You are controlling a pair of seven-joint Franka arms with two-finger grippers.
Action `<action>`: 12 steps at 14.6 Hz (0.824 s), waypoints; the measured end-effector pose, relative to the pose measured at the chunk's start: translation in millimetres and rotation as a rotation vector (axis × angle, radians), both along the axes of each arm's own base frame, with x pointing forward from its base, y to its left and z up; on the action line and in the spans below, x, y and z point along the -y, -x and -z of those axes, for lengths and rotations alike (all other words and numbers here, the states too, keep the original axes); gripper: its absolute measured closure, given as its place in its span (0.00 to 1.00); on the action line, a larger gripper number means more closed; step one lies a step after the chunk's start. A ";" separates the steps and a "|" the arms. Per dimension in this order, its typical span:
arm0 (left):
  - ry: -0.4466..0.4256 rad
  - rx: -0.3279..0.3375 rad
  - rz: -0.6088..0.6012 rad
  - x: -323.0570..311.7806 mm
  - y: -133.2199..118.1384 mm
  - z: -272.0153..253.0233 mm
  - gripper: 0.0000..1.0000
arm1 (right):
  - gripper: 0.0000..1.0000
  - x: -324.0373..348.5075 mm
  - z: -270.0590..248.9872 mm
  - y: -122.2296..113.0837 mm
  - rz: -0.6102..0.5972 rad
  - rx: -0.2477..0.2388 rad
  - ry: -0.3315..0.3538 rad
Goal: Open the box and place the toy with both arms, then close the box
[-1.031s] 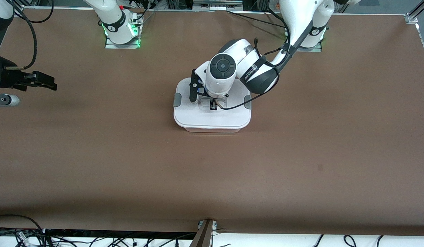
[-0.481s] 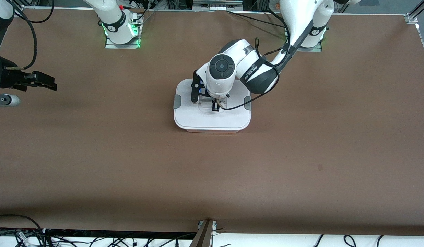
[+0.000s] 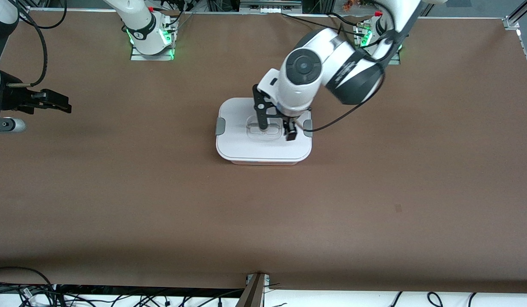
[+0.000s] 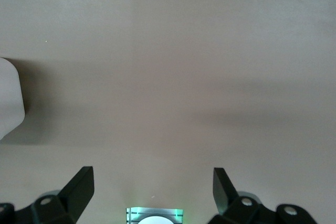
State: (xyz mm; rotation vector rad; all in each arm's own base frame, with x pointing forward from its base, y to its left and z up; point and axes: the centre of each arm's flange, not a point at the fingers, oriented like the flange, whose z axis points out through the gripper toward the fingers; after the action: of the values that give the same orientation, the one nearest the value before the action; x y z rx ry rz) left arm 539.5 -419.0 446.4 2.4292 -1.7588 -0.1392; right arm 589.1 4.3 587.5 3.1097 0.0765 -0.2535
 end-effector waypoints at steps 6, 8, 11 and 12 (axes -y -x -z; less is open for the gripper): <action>-0.045 0.126 -0.229 -87.8 -54.6 -59.1 0.00 | 0.00 -2.9 -0.8 -1.3 -0.005 0.007 0.000; -0.056 0.154 -0.349 -123.2 -67.1 -91.0 0.00 | 0.00 -3.5 -0.5 -1.6 -0.006 0.007 0.000; -0.055 0.204 -0.610 -170.9 -73.9 -137.0 0.00 | 0.00 -6.5 -0.1 -1.9 -0.011 0.007 0.000; -0.057 0.219 -0.712 -186.9 -72.8 -150.4 0.00 | 0.00 -8.4 -0.1 -1.9 -0.014 0.008 0.000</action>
State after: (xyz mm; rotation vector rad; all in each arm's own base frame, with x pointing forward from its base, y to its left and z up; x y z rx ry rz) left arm 612.3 -232.0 596.9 3.0290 -0.8497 0.1607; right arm 591.0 12.7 587.7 3.1087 0.0986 -0.2414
